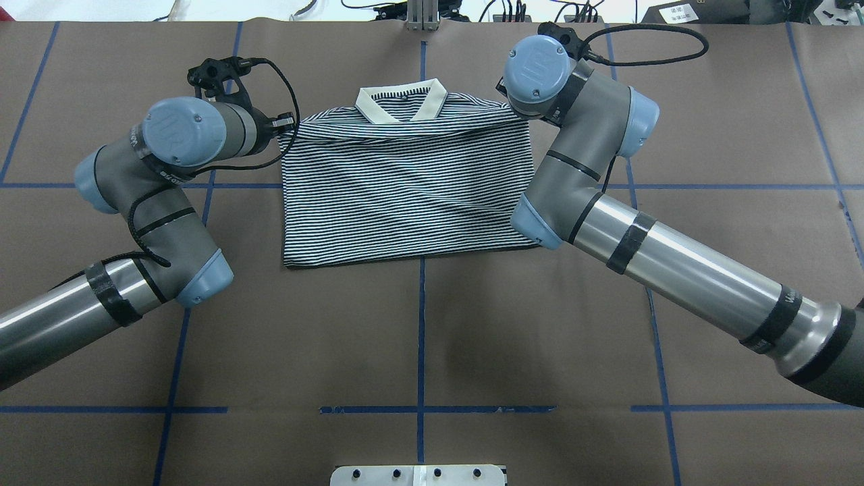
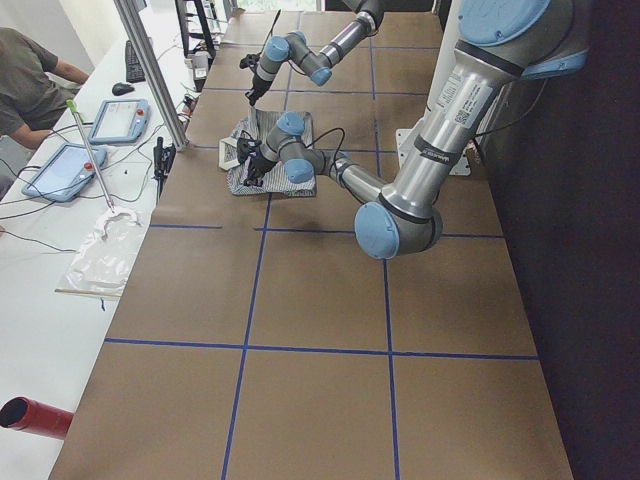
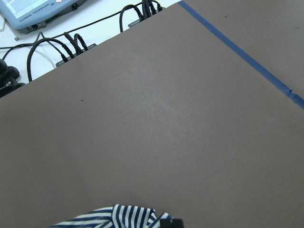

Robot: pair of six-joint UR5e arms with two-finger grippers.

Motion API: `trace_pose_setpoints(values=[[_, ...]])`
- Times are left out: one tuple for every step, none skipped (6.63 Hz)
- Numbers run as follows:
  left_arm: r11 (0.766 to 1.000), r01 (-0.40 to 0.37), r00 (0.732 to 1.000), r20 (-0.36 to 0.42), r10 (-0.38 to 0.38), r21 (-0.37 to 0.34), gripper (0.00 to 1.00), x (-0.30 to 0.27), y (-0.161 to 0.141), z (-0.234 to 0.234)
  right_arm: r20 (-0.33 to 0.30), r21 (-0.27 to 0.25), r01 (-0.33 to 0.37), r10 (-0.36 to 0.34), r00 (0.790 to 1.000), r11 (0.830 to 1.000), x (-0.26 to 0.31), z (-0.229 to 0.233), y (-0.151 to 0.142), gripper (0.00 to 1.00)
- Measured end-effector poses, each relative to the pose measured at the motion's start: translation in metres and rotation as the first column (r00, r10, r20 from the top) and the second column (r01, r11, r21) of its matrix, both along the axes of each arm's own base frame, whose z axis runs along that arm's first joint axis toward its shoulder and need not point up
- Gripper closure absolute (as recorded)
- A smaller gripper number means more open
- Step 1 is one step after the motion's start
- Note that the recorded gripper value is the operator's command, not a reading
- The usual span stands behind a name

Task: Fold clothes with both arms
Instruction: 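Lift the hem with both grippers and fold it toward the collar, then release the hem with both grippers and raise them above the folded shirt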

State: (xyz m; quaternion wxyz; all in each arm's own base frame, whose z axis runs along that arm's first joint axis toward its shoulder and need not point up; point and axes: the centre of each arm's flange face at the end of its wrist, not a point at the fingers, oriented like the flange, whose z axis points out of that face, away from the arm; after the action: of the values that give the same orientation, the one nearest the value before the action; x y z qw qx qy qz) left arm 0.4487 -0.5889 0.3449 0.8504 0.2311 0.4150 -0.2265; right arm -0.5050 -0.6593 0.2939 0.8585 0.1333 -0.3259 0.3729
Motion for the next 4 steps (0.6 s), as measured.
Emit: trace_pose_setpoints(values=[[1.000,0.004,1.000,0.002,-0.004,0.001,1.00,0.004,-0.004,0.000,-0.004,-0.003,-0.001,0.001,1.000,1.000,-0.006,-0.003,-0.008,1.00],[1.000,0.009,1.000,0.004,-0.009,0.004,1.00,0.009,-0.010,0.002,-0.011,-0.009,0.000,0.000,1.000,1.000,-0.011,-0.002,-0.012,1.00],[1.000,0.011,1.000,0.003,-0.011,0.006,1.00,0.013,-0.014,0.005,-0.017,-0.013,0.000,0.000,1.000,1.000,-0.013,0.001,-0.015,1.00],[1.000,0.012,1.000,0.001,-0.012,0.009,1.00,0.016,-0.017,0.008,-0.020,-0.012,0.000,0.000,1.000,1.000,-0.014,0.004,-0.016,1.00]])
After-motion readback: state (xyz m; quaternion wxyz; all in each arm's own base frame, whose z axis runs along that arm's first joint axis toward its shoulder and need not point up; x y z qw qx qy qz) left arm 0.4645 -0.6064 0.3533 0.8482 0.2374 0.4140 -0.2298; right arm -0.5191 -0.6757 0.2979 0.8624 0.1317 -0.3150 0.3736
